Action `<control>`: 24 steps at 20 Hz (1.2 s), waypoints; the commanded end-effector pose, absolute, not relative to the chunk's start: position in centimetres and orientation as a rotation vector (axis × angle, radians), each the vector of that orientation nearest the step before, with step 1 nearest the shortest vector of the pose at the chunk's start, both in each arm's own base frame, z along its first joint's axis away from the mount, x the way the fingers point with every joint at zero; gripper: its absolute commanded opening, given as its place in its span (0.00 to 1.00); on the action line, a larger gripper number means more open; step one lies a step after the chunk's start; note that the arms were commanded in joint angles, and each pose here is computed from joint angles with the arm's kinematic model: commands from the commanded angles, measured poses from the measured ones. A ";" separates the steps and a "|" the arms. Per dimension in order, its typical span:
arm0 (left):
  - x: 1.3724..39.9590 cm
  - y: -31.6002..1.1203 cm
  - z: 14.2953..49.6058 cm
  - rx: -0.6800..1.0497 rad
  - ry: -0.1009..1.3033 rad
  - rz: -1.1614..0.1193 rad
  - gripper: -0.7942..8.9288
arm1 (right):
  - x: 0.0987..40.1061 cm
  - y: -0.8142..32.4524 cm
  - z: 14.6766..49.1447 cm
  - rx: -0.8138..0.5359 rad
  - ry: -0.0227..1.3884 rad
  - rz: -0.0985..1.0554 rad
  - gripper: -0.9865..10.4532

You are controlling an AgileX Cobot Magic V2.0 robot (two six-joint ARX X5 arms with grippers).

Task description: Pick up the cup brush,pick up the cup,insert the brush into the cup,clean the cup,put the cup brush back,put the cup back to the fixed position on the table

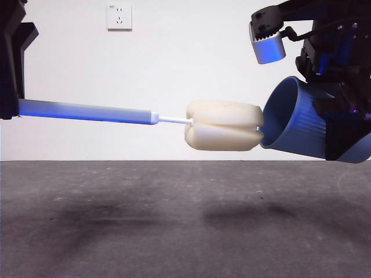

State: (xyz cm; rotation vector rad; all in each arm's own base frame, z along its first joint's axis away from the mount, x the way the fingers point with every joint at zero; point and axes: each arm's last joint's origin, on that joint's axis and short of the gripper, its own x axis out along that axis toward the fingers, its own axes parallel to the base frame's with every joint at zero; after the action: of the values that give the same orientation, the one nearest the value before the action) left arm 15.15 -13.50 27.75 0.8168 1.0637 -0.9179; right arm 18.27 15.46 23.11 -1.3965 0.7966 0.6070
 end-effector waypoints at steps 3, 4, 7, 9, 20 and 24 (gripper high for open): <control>15.2 -13.7 27.8 0.805 1.057 -0.933 0.07 | 17.5 17.2 22.3 -1.472 0.756 0.677 0.07; 15.2 -13.8 27.7 0.800 1.056 -0.945 0.07 | 17.3 17.8 22.1 -1.481 0.738 0.693 0.07; 15.2 -14.5 27.3 0.781 1.085 -0.982 0.07 | 16.8 19.6 21.4 -1.533 0.681 0.707 0.07; 15.4 -15.5 26.7 0.768 1.099 -0.988 0.07 | 16.3 20.5 20.8 -1.568 0.664 0.727 0.07; 15.6 -16.4 25.8 0.784 1.145 -0.898 0.07 | 15.6 21.3 19.7 -1.617 0.697 0.729 0.07; 15.5 -14.5 26.7 0.775 1.159 -0.825 0.07 | 16.7 20.3 19.7 -1.600 0.745 0.664 0.07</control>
State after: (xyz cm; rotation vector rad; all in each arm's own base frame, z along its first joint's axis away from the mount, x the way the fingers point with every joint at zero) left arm 15.37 -14.64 26.61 0.7843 1.1581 -0.8491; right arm 16.73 20.25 19.82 -1.6017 0.7371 0.6688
